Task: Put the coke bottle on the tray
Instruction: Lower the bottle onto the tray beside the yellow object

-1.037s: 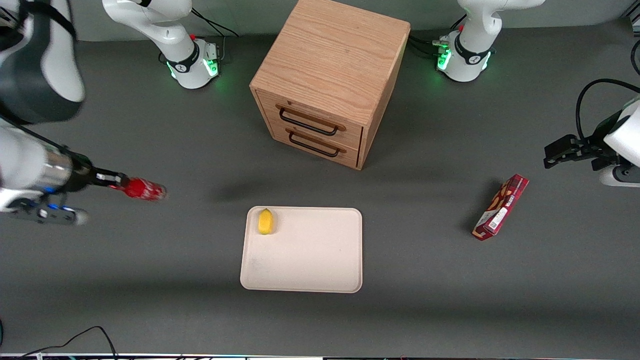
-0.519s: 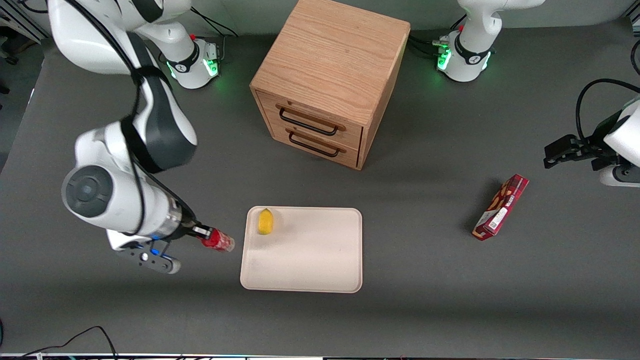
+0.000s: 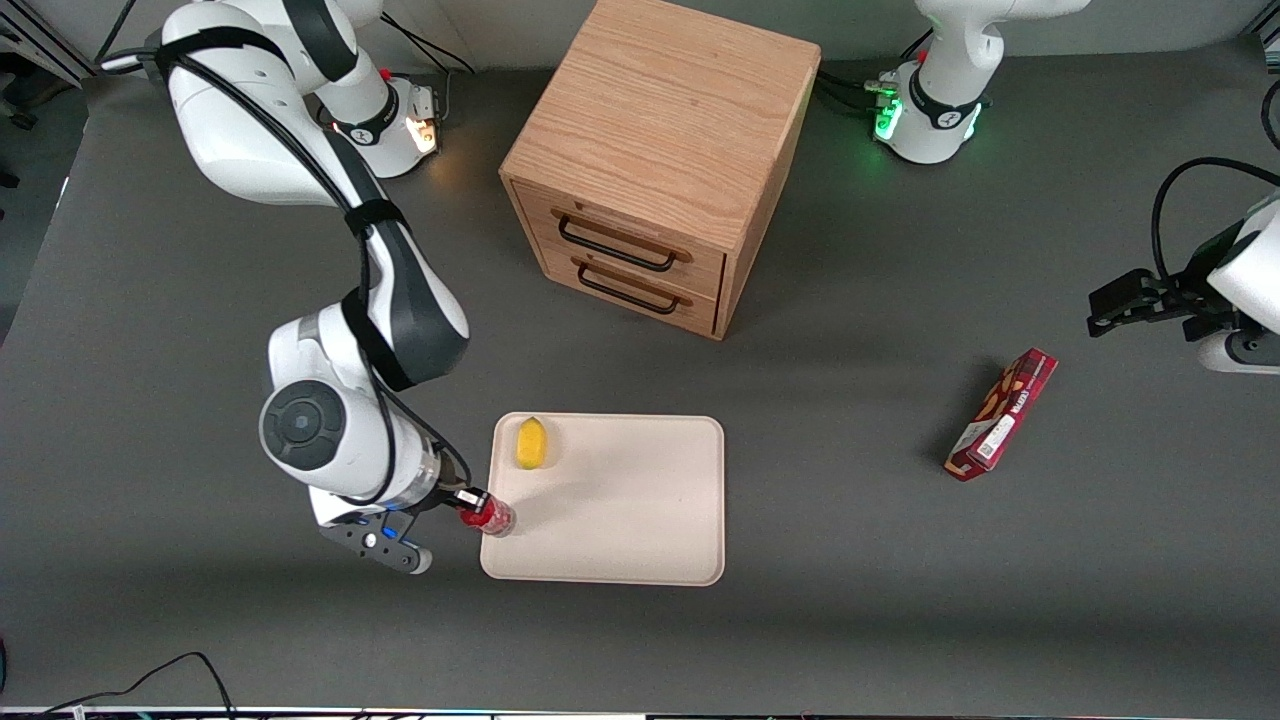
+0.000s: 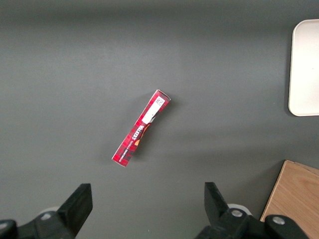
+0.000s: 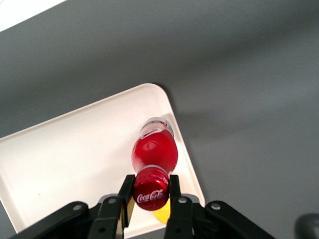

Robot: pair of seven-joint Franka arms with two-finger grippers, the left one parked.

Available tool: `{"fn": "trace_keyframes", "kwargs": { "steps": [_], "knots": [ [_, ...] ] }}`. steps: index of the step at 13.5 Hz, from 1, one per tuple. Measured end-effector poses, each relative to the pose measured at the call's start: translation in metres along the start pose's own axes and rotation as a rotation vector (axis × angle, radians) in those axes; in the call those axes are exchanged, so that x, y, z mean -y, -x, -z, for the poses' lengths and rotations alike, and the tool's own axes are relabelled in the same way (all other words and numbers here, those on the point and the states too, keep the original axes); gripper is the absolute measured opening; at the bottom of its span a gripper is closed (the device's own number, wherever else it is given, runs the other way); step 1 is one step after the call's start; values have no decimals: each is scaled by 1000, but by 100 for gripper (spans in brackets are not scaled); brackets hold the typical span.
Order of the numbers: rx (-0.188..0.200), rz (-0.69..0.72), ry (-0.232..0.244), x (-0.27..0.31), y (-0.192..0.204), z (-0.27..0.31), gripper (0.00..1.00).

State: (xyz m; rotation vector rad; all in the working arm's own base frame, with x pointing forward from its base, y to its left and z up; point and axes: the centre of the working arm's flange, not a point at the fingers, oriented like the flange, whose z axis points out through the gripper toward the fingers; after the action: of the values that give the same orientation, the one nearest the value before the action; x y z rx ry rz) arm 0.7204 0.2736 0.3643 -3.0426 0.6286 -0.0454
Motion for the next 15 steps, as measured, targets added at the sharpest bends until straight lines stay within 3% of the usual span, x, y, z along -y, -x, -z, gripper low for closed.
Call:
{"fn": "trace_keyframes", "kwargs": {
  "steps": [7,8,10,11,12,13,15],
  "knots": [
    [-34,25,26,24,17,-26,31],
    [-35,26,25,25,18,-27,35],
    [-39,26,21,26,17,-25,55],
    [-49,24,14,26,15,-18,77],
    [-43,20,23,23,15,-12,86],
    [-23,13,47,16,15,0,96],
    [2,11,72,-9,14,44,100]
  ]
}}
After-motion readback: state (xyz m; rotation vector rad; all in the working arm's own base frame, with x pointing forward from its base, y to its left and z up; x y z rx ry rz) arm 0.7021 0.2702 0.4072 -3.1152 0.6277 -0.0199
